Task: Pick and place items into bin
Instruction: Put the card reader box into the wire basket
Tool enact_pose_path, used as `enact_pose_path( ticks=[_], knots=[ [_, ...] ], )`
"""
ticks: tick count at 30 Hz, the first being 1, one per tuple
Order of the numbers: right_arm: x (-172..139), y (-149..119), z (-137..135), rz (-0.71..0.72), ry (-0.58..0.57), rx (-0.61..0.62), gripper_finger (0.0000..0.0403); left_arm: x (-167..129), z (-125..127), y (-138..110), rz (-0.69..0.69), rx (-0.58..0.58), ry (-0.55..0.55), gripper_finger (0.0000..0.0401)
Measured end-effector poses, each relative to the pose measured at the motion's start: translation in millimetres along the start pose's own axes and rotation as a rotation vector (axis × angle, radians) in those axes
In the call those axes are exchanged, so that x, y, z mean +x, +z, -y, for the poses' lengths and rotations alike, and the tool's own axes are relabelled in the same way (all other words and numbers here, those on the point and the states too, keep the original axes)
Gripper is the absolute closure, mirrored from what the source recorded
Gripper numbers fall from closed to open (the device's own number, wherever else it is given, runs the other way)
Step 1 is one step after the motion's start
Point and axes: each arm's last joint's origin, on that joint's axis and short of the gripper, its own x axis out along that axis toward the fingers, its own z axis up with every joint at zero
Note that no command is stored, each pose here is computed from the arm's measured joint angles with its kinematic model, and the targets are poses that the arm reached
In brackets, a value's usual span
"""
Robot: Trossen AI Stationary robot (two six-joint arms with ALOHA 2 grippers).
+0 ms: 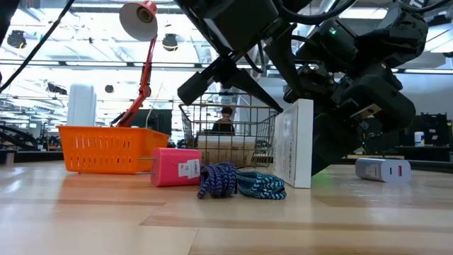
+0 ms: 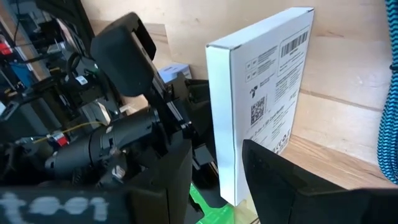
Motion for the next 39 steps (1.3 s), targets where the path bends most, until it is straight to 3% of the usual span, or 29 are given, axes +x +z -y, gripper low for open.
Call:
enact_pose_path(
  ticks=[39],
  knots=[
    [0.1, 0.1, 0.0, 0.002, 0.0, 0.007, 0.0403, 2.9, -0.4, -3.7, 0.059, 0.016, -0.012, 0.0266]
  ],
)
